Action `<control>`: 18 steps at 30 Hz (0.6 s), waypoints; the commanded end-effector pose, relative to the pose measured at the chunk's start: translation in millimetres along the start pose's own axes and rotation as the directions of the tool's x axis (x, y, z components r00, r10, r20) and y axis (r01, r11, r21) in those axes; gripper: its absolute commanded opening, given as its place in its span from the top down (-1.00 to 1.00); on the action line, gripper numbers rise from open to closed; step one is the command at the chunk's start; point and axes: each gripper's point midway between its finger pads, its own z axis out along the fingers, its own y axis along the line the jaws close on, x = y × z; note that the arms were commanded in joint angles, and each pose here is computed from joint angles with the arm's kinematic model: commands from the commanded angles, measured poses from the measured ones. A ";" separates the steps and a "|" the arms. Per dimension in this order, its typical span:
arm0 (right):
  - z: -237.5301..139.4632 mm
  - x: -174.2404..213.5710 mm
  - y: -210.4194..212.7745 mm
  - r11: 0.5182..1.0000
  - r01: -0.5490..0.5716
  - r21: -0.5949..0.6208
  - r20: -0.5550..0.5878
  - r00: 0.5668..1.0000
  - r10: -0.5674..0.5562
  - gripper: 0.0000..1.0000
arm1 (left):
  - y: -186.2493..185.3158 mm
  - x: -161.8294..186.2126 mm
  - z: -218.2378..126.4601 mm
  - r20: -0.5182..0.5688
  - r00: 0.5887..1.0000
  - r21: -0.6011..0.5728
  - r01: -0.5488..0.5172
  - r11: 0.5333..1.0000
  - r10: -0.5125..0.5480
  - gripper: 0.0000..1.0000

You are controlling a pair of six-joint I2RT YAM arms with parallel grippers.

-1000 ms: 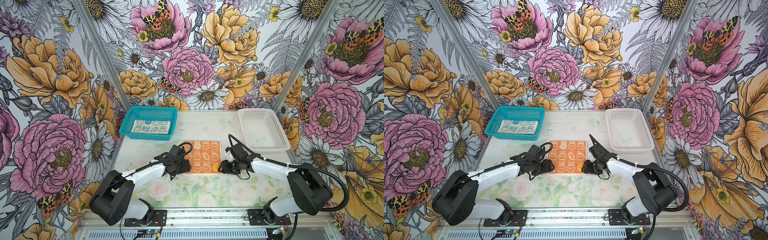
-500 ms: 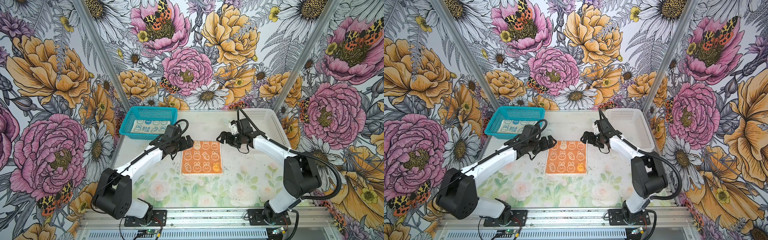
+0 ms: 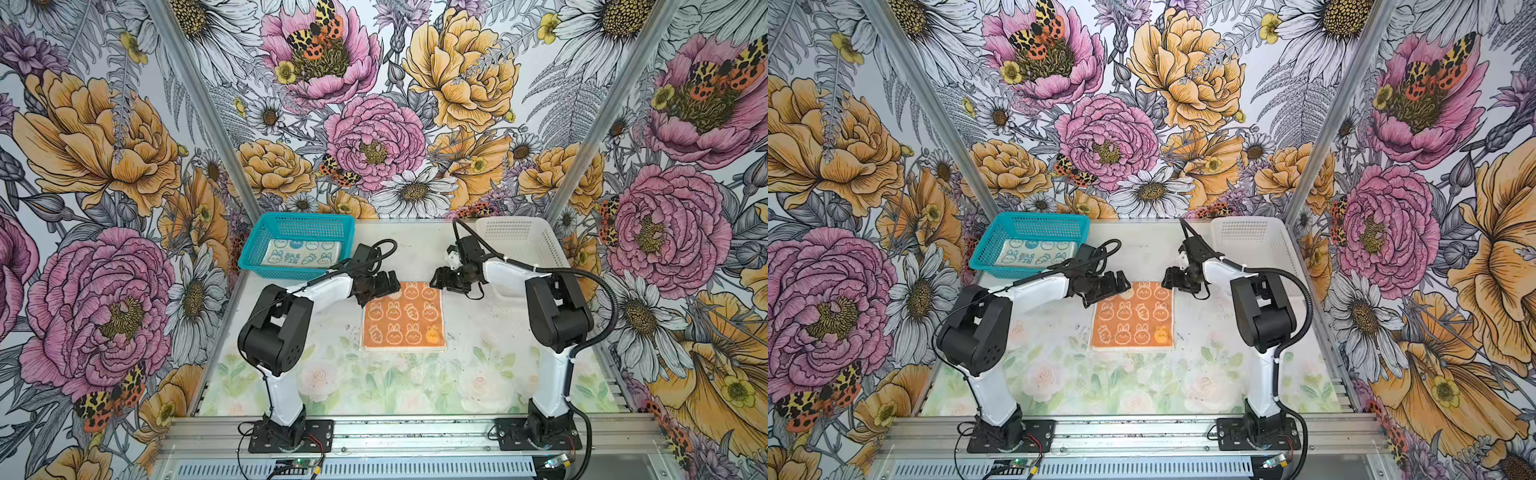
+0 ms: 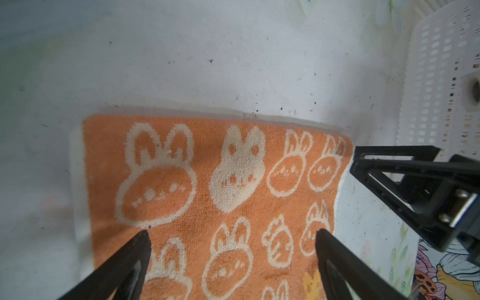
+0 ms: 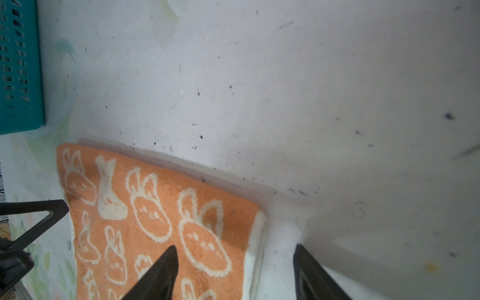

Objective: Fold and stack the towels

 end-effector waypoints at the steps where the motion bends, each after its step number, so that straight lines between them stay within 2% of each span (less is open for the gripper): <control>1: 5.7 -9.4 -3.7 0.999 0.045 0.022 0.004 0.999 -0.045 -0.33 | -4.5 -0.5 7.4 -0.011 0.999 0.018 -0.034 0.999 0.034 -0.98; 13: 22.5 -7.5 -8.8 0.999 0.042 0.020 -0.028 0.999 -0.041 0.12 | 8.9 9.1 14.0 -0.034 0.999 -0.014 -0.038 0.999 0.038 -0.98; 18: 27.2 -7.8 -11.5 0.999 0.039 0.022 -0.034 0.999 -0.038 0.47 | 12.2 15.0 16.2 -0.046 0.998 -0.023 -0.036 0.999 0.035 -0.98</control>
